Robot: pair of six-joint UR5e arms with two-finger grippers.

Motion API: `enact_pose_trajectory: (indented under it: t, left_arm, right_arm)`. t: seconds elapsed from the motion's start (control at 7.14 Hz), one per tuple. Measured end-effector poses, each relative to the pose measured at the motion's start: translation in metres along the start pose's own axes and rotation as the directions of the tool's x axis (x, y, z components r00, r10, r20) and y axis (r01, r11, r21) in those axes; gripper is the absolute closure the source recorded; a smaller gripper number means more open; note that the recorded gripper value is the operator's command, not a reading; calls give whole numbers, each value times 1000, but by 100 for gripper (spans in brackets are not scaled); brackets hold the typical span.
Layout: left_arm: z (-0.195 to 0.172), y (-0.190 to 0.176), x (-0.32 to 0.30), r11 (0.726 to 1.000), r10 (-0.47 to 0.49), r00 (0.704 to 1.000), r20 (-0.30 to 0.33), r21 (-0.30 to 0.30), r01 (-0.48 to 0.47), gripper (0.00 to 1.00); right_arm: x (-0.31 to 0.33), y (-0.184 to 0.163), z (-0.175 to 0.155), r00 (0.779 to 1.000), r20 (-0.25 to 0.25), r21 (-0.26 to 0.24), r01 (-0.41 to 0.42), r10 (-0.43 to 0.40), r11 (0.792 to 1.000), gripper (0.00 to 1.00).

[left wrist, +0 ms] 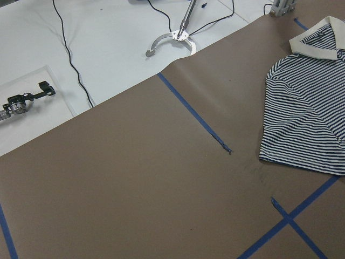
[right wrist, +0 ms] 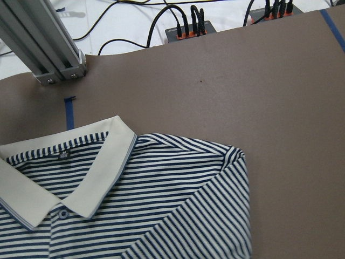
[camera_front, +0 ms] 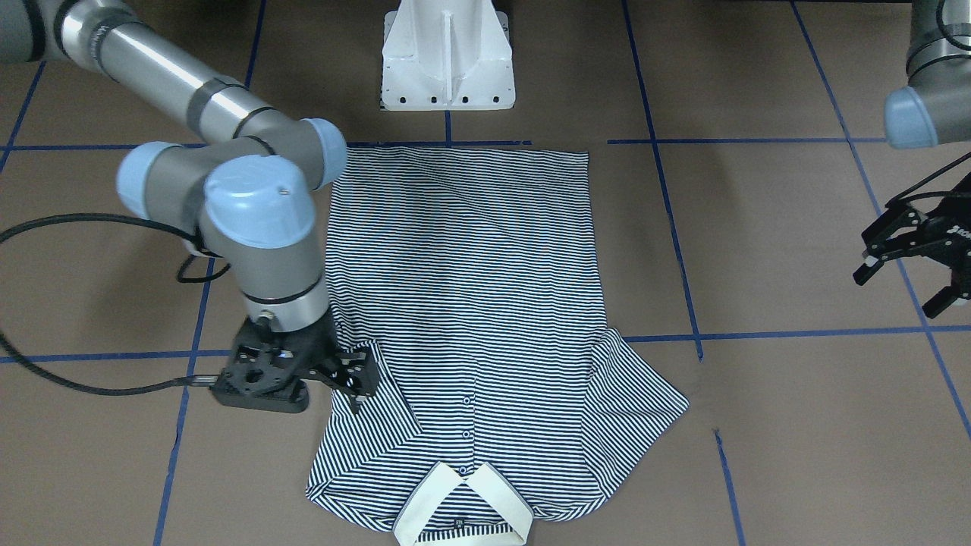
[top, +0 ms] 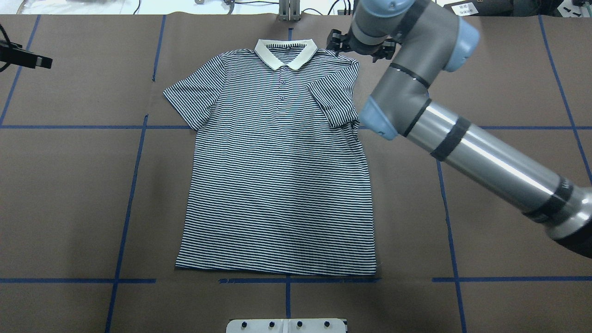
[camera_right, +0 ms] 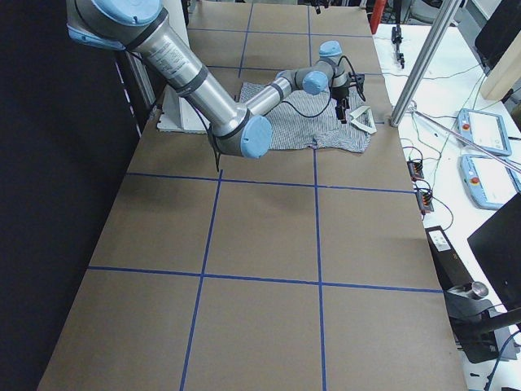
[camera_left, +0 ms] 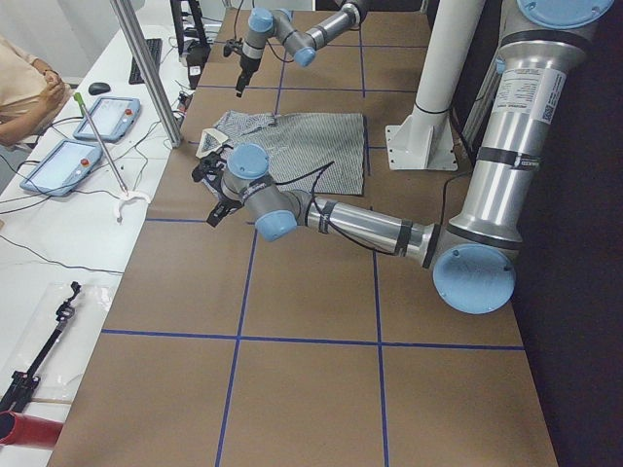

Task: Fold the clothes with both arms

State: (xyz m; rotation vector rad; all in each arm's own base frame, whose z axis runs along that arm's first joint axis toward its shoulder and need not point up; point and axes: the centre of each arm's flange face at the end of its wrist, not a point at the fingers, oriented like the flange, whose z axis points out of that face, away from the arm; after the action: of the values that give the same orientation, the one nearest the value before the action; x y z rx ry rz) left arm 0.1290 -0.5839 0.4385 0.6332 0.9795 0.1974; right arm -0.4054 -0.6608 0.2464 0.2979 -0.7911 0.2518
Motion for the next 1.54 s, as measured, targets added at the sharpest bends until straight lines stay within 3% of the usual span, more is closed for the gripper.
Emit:
enact_pose_trajectory:
  t: [0.14,0.42,0.7,1.12,1.54]
  left_arm:
    - [24,-12,24,997,-73,997,6,7,73,33]
    - [83,-34,65,980,-194,979,55,42,192,35]
    - [151,-44,99,966,-252,959,129,84,243,37]
    - [225,-34,129,957,-284,940,190,112,266,39]
    - [255,-17,129,958,-284,940,188,97,270,41]
  right_arm:
    - [72,-14,-20,996,36,-42,83,-82,996,0]
    - [227,-24,-57,974,113,-89,209,-199,974,0]
    - [328,-10,-83,958,196,-78,230,-212,970,0]
    - [357,2,-89,956,211,-71,225,-206,972,0]
    - [360,3,-89,957,208,-71,222,-203,972,0]
